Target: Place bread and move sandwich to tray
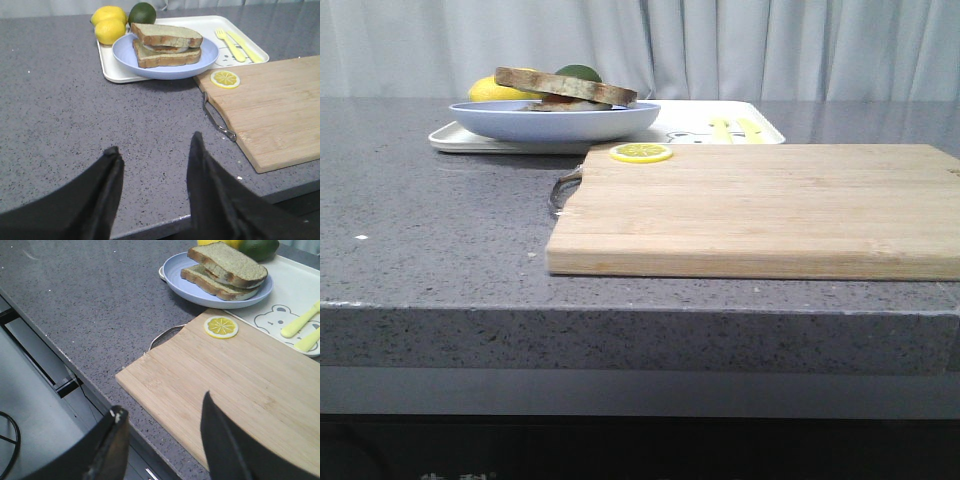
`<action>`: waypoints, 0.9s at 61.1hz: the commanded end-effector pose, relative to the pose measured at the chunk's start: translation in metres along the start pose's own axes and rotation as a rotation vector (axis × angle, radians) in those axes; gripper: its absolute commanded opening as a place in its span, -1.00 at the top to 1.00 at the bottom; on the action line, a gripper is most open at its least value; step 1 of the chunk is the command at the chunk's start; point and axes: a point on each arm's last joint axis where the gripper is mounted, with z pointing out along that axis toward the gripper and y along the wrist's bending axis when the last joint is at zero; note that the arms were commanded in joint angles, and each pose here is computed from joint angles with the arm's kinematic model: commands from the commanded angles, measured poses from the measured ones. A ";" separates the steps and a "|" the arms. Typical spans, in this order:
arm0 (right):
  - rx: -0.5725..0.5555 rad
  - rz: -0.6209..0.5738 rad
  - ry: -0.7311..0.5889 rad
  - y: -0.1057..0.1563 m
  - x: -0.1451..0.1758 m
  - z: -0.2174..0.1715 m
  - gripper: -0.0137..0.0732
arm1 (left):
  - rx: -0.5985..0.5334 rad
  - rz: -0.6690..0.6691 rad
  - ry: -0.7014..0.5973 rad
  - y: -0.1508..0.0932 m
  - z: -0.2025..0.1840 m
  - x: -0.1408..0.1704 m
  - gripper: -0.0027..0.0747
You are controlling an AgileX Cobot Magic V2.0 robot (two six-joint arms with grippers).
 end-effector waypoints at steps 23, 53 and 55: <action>-0.012 0.039 -0.084 0.002 -0.012 -0.006 -0.15 | -0.002 0.000 -0.135 -0.002 -0.011 -0.012 0.13; -0.012 0.040 -0.084 0.002 -0.012 -0.006 0.85 | -0.002 0.000 -0.135 -0.002 -0.011 -0.012 0.98; -0.012 0.040 -0.084 0.002 -0.012 -0.006 0.83 | -0.002 0.000 -0.135 -0.002 -0.011 -0.012 0.98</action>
